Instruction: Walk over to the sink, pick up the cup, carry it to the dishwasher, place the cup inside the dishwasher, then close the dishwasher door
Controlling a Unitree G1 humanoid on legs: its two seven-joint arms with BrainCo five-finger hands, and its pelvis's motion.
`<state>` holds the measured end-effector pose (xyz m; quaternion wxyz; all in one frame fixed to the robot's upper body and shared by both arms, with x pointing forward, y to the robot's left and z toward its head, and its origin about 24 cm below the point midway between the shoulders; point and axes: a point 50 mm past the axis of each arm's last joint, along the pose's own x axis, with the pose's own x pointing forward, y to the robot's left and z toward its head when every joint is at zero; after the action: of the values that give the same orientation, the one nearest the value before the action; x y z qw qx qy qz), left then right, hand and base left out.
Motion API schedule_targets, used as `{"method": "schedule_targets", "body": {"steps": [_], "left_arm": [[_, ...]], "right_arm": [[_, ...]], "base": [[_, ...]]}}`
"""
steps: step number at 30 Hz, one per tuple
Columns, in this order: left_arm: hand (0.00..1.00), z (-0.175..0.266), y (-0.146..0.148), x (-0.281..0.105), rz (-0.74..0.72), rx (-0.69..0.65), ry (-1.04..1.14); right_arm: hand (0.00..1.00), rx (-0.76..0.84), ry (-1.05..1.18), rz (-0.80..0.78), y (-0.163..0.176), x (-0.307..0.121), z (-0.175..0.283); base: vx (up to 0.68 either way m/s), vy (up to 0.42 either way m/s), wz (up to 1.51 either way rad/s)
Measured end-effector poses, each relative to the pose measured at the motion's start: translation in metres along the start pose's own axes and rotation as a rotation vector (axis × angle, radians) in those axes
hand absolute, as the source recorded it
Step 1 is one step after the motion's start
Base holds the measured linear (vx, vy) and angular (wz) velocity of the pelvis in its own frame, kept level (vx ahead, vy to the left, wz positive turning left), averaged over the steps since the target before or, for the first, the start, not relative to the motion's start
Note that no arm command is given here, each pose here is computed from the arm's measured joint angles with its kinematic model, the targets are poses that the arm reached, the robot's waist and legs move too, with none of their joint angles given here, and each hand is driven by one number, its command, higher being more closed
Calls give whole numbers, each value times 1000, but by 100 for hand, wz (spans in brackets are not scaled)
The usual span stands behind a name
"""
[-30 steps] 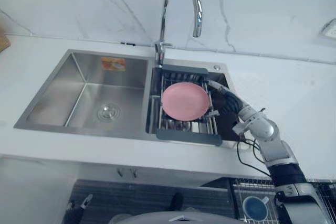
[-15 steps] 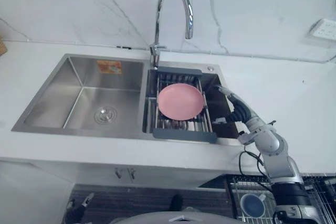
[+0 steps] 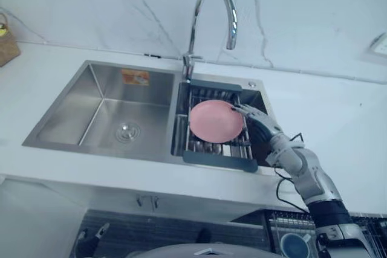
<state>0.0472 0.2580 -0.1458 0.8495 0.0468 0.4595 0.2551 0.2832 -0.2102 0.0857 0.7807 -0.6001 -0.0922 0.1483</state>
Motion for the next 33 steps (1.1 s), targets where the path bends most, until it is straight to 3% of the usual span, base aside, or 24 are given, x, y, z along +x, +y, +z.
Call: {"method": "schedule_targets", "body": {"steps": [23, 31, 32, 33], "left_arm": [[0, -3, -3, -1, -19, 25, 14], [0, -4, -4, -2, -35, 31, 16], [0, -4, -4, -2, -35, 32, 16], [0, -5, -4, -2, -35, 32, 17]], "right_arm": [[0, -274, -34, 181, 47, 9, -6], [0, -324, -7, 144, 44, 14, -12], [100, -329, -5, 140, 43, 14, -12], [100, -341, -5, 140, 43, 14, -12]], "base": [[4, 12, 3], [0, 0, 0], [0, 0, 0], [0, 0, 0]]}}
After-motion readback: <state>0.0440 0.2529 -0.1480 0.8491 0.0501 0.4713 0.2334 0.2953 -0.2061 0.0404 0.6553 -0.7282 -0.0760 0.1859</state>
